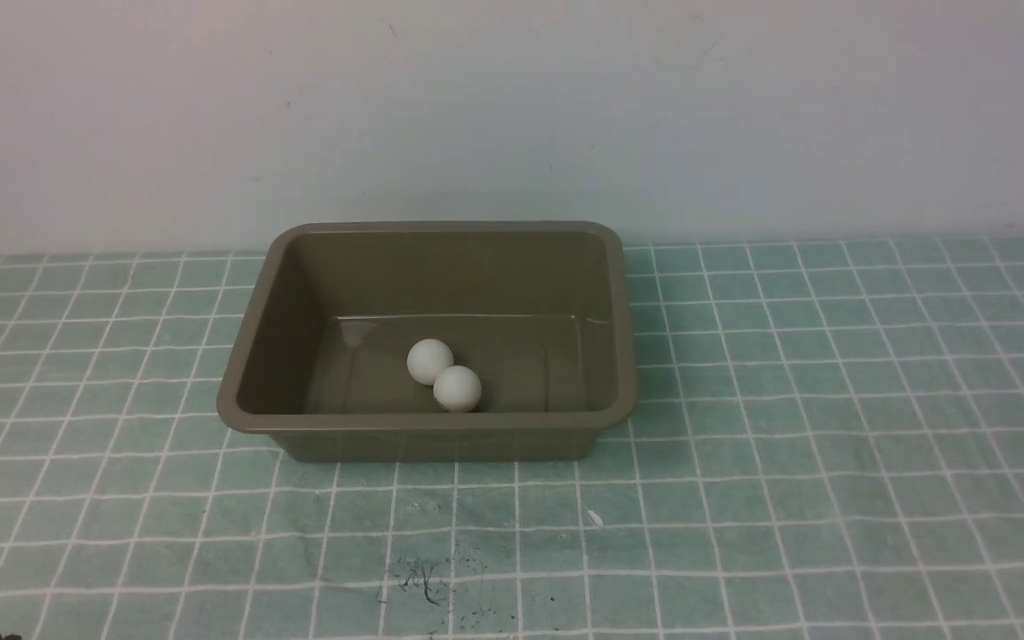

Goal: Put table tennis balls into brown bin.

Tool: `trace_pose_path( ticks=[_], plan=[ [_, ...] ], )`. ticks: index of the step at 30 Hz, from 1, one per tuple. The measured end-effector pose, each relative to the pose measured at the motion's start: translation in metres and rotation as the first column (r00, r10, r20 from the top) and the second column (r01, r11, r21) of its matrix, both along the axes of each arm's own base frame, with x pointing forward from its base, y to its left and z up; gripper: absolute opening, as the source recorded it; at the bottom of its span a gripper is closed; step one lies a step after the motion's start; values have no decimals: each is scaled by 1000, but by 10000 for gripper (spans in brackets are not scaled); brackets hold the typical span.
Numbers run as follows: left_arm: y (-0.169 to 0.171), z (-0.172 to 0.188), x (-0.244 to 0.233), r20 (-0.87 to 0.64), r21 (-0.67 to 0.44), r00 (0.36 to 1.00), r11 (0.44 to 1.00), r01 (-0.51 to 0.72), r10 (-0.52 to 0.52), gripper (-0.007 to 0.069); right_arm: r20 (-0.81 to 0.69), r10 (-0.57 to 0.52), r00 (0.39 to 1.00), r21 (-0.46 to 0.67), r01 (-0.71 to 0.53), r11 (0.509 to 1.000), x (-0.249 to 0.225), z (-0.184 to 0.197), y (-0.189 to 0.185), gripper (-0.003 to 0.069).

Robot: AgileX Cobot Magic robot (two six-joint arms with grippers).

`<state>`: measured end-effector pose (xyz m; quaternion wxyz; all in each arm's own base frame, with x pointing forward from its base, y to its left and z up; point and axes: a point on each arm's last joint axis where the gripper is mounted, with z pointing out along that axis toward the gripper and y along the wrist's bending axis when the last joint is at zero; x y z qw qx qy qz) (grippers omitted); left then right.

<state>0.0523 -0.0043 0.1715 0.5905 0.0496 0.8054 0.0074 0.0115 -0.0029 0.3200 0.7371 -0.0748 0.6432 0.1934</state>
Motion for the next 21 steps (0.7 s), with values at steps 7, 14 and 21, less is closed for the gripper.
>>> trace_pose_path(
  ticks=[7, 14, 21],
  plan=[
    [0, 0, 0, 0, 0, 1000, 1000, 0, 0, -5, 46, 75, 996, -68, -72, 995, 7, -15, 12, -14],
    [0, 0, 0, 0, 0, 1000, 1000, 0, 0, -5, -120, -171, 978, -164, 151, 975, 31, -78, 13, -14],
    [0, 0, 0, 1, 0, 1000, 1000, -1, 1, -5, -303, -391, 869, -237, 329, 914, 42, -139, 2, -14]
  ],
)
